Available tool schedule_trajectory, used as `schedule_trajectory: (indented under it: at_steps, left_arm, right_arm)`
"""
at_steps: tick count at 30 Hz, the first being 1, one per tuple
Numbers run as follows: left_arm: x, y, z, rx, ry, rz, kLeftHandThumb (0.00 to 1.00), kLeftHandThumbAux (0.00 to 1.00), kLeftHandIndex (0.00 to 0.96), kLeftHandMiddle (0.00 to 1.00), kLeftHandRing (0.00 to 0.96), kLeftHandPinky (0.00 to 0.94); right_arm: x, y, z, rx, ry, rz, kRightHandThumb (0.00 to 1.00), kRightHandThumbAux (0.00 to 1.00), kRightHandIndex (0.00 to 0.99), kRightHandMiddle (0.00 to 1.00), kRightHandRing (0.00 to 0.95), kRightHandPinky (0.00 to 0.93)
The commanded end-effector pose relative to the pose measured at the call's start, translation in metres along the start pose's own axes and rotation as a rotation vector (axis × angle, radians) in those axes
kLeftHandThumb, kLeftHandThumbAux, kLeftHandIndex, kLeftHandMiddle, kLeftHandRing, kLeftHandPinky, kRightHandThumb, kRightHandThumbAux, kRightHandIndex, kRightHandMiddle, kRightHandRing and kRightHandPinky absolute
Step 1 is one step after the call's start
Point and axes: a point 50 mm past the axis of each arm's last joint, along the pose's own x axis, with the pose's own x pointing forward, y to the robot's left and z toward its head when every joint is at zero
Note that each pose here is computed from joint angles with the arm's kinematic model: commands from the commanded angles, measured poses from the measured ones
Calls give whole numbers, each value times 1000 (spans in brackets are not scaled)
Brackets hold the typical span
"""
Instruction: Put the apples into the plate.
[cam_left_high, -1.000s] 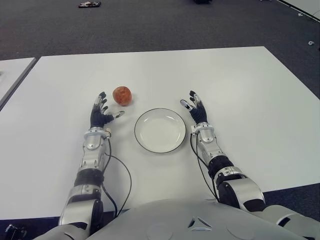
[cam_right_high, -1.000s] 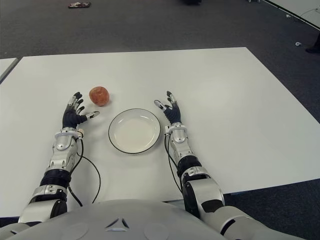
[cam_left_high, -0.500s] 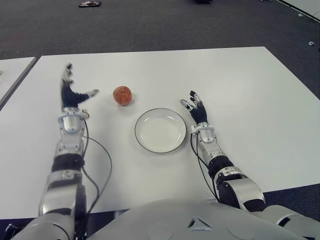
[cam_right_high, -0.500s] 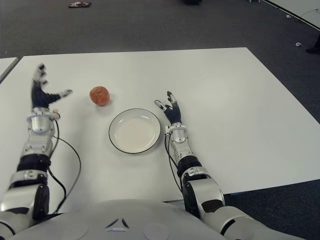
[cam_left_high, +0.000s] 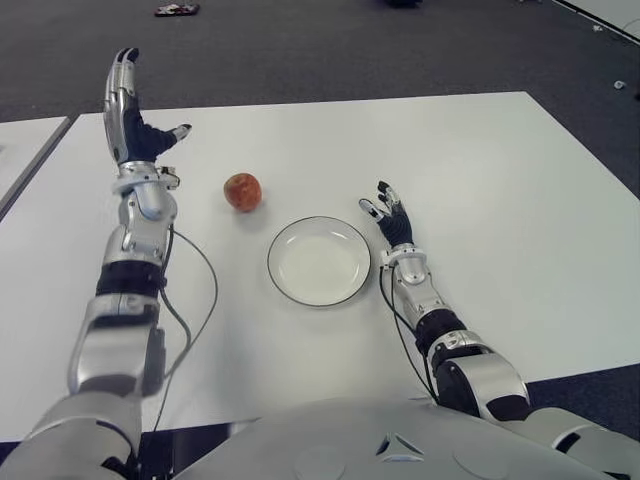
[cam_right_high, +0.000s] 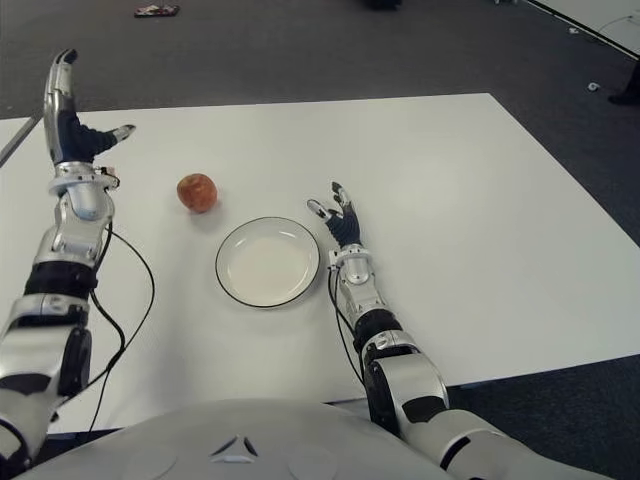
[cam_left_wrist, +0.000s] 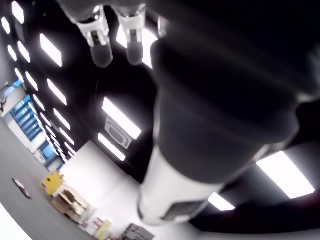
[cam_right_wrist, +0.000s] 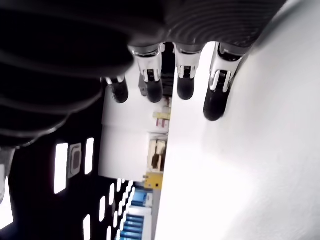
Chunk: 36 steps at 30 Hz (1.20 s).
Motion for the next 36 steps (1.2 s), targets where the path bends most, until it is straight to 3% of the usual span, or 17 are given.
schedule_trajectory:
  at_steps: [1,7,12,19,25,30,36]
  left_arm:
    - [7,-1,2,76,-56,-11,0,437,0,0,0,0]
    - [25,-1,22,141,-172,-22,0,435,0,0,0,0]
    - [28,-3,26,198,-219,-37,0,409,0,0,0,0]
    - [35,-20,41,287,-316,-109,1,374,0,0,0,0]
    - [35,-29,46,316,-363,-174,14,357,0,0,0,0]
    - [27,-50,57,372,-424,-261,41,348,0,0,0,0]
    - [23,-59,61,379,-446,-337,51,335,0,0,0,0]
  right_arm:
    - [-1,1,-5,-17,34,2,0,452,0,0,0,0]
    - [-1,2,-6,-19,41,5,0,453,0,0,0,0]
    - [0,3,-6,-19,43,6,0,454,0,0,0,0]
    - [0,5,-6,-9,47,13,0,461,0,0,0,0]
    - [0,6,-6,-9,49,15,0,471,0,0,0,0]
    - [0,7,-6,-20,48,15,0,487,0,0,0,0]
    - [-1,7,-7,-33,48,12,0,497,0,0,0,0]
